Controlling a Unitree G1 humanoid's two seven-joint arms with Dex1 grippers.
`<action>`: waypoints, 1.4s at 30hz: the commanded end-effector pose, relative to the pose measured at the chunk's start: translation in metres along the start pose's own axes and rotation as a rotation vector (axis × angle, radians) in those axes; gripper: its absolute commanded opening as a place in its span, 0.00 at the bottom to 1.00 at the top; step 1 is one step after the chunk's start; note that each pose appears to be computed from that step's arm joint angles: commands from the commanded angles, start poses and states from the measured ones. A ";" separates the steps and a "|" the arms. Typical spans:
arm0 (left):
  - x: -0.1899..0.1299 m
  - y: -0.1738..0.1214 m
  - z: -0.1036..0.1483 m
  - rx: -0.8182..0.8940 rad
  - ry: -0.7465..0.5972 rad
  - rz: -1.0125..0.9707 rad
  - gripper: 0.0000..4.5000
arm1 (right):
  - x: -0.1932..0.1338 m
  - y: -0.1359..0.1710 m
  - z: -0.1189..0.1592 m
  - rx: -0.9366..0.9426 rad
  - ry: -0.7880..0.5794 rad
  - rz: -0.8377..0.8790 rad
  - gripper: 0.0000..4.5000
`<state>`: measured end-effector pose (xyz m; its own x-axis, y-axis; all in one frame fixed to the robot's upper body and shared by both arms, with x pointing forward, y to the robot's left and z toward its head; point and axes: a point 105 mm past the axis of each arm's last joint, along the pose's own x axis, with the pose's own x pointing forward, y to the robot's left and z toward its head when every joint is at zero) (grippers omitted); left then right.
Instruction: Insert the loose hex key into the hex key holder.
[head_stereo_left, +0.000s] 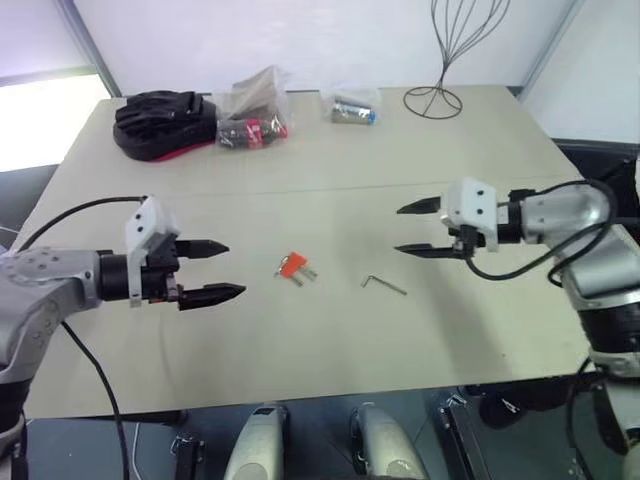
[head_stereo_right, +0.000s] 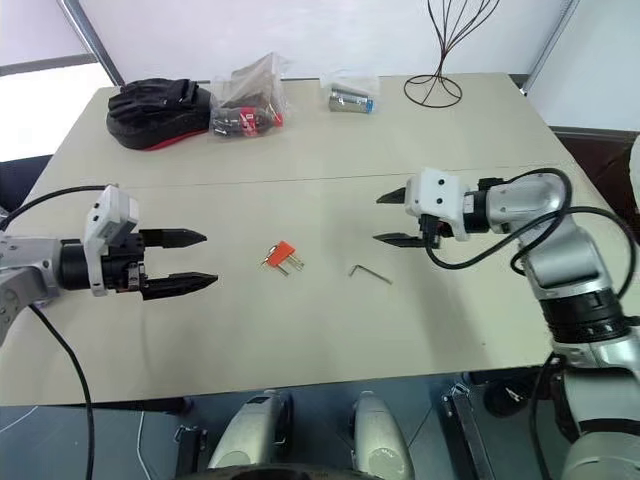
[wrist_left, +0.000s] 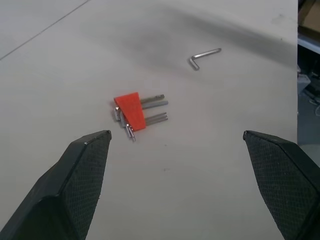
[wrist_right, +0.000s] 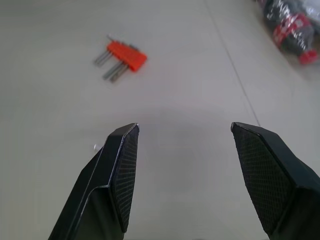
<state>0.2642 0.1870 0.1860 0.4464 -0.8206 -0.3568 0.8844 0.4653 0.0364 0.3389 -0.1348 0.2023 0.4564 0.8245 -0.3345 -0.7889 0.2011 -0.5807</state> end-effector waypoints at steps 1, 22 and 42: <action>-0.003 -0.001 0.007 0.043 -0.019 0.026 0.99 | 0.020 -0.006 0.006 -0.029 -0.047 -0.061 0.68; -0.008 -0.012 0.005 0.050 0.005 0.070 0.99 | 0.114 0.036 -0.031 -0.062 -0.036 -0.033 0.68; -0.006 -0.011 0.004 0.054 0.006 0.082 0.99 | 0.136 0.076 -0.010 0.020 -0.105 0.066 0.68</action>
<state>0.2517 0.1847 0.1806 0.4985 -0.7801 -0.3780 0.8559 0.5122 0.0716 0.3504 -0.0220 0.0961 0.3819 0.8653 -0.3248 -0.8297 0.1662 -0.5329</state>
